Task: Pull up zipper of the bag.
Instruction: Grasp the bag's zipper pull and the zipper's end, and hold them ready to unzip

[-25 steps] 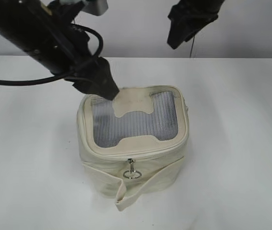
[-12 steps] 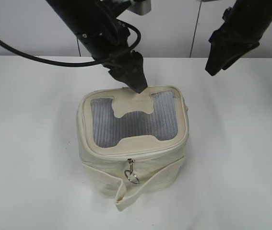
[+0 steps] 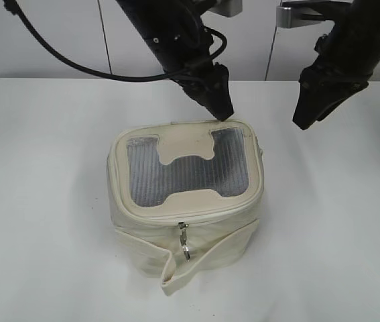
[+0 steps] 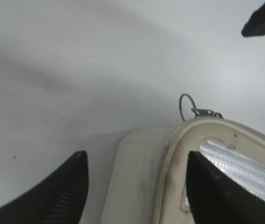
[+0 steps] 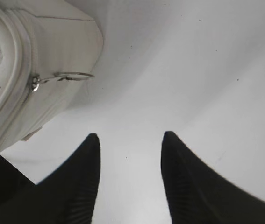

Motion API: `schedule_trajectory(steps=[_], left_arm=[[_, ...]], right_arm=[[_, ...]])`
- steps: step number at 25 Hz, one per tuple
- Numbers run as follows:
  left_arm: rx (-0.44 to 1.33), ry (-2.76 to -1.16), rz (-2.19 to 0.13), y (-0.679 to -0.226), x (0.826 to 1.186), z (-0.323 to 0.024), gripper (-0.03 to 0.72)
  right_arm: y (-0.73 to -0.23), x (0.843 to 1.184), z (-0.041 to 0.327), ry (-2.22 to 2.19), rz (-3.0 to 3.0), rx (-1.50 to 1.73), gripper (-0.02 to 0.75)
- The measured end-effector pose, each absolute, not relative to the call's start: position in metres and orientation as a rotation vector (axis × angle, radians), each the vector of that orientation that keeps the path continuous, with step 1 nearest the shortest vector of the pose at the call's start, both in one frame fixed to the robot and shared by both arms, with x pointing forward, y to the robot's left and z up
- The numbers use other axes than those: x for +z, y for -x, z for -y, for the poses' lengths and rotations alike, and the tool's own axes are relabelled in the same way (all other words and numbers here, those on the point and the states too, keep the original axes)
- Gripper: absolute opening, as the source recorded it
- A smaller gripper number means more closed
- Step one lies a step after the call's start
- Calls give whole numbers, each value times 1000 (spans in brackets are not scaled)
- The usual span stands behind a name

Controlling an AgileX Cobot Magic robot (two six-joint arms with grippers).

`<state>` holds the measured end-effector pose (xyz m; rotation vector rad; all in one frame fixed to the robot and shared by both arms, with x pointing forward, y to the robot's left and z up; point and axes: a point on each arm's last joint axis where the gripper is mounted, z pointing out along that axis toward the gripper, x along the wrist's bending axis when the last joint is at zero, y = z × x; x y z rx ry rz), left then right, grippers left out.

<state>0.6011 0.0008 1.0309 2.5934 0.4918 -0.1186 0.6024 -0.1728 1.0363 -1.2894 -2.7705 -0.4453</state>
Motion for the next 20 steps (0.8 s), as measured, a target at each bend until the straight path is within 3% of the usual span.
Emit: schedule_trajectory(steps=[20], left_arm=[[-150, -2561, -505, -608, 1026, 9, 500]], right_arm=[[-602, 1039, 174, 1291, 2767, -464, 333]])
